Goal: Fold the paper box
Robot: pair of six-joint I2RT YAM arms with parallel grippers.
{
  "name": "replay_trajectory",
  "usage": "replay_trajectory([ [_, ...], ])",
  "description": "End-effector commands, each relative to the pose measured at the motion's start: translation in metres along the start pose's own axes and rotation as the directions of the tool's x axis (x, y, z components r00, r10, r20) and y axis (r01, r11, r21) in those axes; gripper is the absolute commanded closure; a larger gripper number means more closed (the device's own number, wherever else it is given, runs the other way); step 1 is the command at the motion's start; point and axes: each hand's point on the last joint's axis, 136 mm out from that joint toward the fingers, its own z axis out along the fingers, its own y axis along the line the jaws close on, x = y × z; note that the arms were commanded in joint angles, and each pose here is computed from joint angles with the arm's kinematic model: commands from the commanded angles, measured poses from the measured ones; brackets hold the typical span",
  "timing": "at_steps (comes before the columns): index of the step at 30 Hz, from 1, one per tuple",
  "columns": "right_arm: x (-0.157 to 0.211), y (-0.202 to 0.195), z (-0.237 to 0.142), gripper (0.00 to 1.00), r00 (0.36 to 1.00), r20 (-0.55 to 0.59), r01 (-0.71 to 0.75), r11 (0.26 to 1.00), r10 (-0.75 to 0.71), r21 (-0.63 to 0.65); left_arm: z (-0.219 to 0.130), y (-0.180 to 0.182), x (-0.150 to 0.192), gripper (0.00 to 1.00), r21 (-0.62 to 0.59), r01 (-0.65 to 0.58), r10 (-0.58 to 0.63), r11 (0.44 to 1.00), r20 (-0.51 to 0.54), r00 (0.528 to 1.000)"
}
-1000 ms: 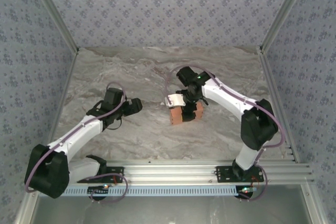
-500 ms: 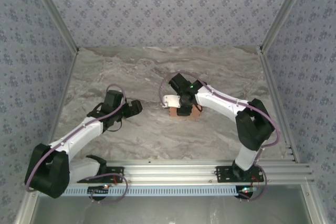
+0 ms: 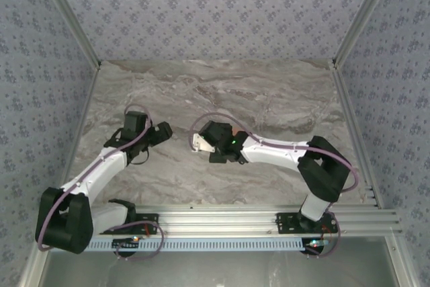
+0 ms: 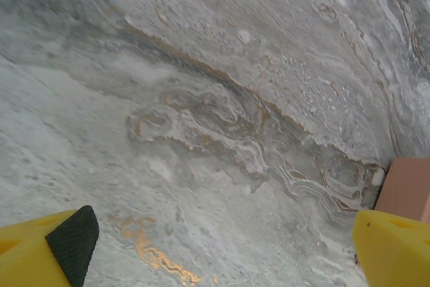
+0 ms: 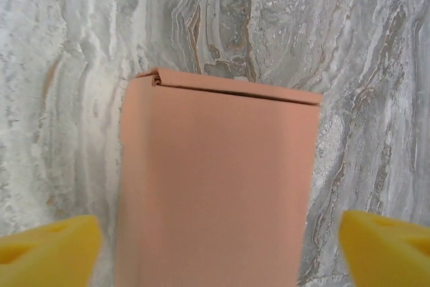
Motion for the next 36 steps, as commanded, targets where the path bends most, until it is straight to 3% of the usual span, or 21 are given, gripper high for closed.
replay_trajectory([
  [1,-0.019,-0.008,-0.047,0.0,0.982,0.165,-0.081,0.996,0.088,-0.045,-0.028,-0.016,-0.032,0.01,-0.009,-0.096,0.096,0.995,0.076,0.992],
  [5,-0.026,-0.034,-0.106,0.0,0.9,0.38,-0.192,0.977,0.212,-0.091,-0.058,-0.028,-0.054,0.01,-0.033,-0.226,0.228,0.974,0.196,0.954],
  [8,-0.007,-0.086,-0.152,0.0,0.756,0.545,-0.414,0.91,0.363,-0.031,-0.086,-0.032,-0.073,0.01,-0.049,-0.255,0.257,0.966,0.33,0.908],
  [9,0.008,-0.105,-0.166,0.0,0.687,0.595,-0.515,0.857,0.417,-0.006,-0.096,-0.029,-0.079,0.01,-0.075,-0.245,0.255,0.966,0.375,0.891],
  [11,0.049,-0.141,-0.193,0.0,0.552,0.674,-0.703,0.709,0.49,0.06,-0.107,-0.026,-0.086,0.01,-0.094,-0.238,0.255,0.967,0.438,0.862],
  [13,0.103,-0.163,-0.214,0.0,0.441,0.73,-0.847,0.511,0.522,0.147,-0.105,-0.024,-0.086,0.01,-0.097,-0.272,0.284,0.957,0.487,0.826],
  [16,0.183,-0.163,-0.223,0.0,0.333,0.755,-0.942,0.221,0.564,0.251,-0.093,-0.014,-0.083,0.01,-0.168,-0.332,0.37,0.928,0.521,0.769],
  [19,0.238,-0.149,-0.216,0.0,0.256,0.759,-0.956,0.043,0.599,0.289,-0.075,0.008,-0.079,0.01,-0.251,-0.303,0.393,0.919,0.533,0.75],
  [20,0.248,-0.146,-0.212,0.0,0.246,0.758,-0.957,0.025,0.604,0.291,-0.068,0.008,-0.074,0.01,-0.259,-0.341,0.428,0.904,0.519,0.74],
  [23,0.256,-0.131,-0.177,0.0,0.237,0.703,-0.964,0.073,0.67,0.255,-0.051,0.017,-0.067,0.01,-0.312,-0.379,0.487,0.872,0.461,0.742],
  [26,0.28,-0.116,-0.143,0.0,0.228,0.661,-0.952,0.021,0.715,0.305,-0.034,0.023,-0.067,0.01,-0.341,-0.425,0.541,0.839,0.435,0.719],
  [31,0.304,-0.102,-0.106,0.0,0.249,0.63,-0.941,0.029,0.735,0.338,-0.004,0.045,-0.071,0.01,-0.265,-0.381,0.463,0.886,0.466,0.754],
  [36,0.307,-0.102,-0.069,0.0,0.208,0.593,-0.963,0.058,0.778,0.262,0.013,0.035,-0.079,0.01,-0.224,-0.458,0.505,0.86,0.492,0.709],
])
